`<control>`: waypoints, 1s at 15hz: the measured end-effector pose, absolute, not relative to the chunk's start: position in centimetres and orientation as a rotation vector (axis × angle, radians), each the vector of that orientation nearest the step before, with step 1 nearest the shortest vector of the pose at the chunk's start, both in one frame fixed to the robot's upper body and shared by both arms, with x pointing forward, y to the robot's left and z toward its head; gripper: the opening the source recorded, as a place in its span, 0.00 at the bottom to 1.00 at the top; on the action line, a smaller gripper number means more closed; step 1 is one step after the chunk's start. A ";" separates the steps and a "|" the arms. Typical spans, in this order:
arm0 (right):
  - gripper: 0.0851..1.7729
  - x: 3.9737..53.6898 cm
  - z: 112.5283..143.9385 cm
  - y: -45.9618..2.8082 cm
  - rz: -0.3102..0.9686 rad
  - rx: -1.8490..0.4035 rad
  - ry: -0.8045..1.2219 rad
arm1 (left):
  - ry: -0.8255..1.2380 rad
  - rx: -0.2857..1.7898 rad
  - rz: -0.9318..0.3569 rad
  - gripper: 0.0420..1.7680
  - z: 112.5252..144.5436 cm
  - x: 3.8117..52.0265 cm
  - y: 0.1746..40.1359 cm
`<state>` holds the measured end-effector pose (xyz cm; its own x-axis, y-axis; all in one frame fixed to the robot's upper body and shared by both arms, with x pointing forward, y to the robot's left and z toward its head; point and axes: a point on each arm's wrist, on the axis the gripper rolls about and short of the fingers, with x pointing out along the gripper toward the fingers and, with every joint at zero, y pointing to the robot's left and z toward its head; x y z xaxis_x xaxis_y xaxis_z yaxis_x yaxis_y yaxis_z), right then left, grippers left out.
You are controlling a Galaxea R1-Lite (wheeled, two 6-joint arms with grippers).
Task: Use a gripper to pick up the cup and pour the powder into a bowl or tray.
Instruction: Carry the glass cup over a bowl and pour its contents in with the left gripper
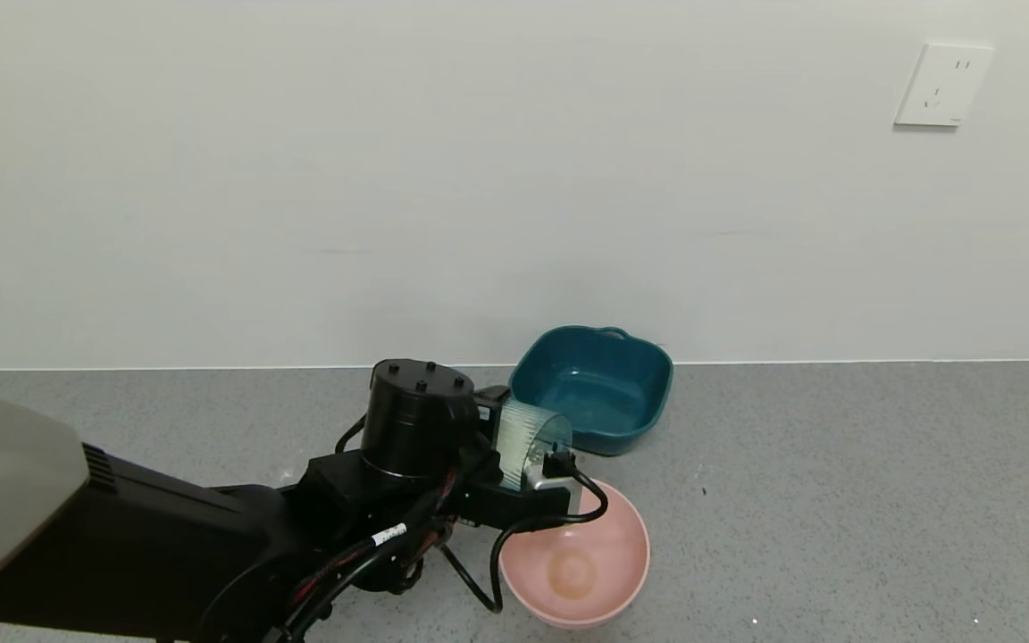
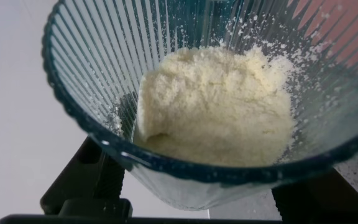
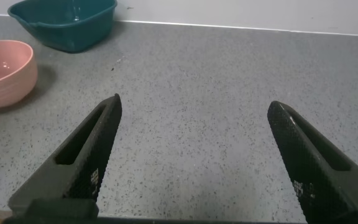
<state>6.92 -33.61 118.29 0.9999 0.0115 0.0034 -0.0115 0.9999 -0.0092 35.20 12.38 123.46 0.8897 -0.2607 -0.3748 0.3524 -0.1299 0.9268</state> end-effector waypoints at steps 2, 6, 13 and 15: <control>0.96 6.9 118.3 -33.6 0.011 -0.009 -0.003 | 0.069 1.635 -0.521 0.73 123.4 35.0 12.1; 0.96 6.9 118.3 -33.6 0.012 -0.009 -0.004 | 0.059 1.653 -0.516 0.73 123.5 34.7 11.7; 0.96 6.9 118.3 -33.6 0.011 -0.009 -0.003 | 0.052 1.702 -0.496 0.73 123.4 34.4 11.4; 0.96 6.9 118.3 -33.6 0.011 -0.010 -0.004 | 0.053 1.716 -0.498 0.73 123.3 34.4 11.3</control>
<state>6.92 -33.62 118.29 0.9999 0.0111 0.0038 -0.0110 0.9999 -0.0096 34.37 11.28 123.26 0.9046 -0.2374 -0.3540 0.3067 -0.2141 0.9274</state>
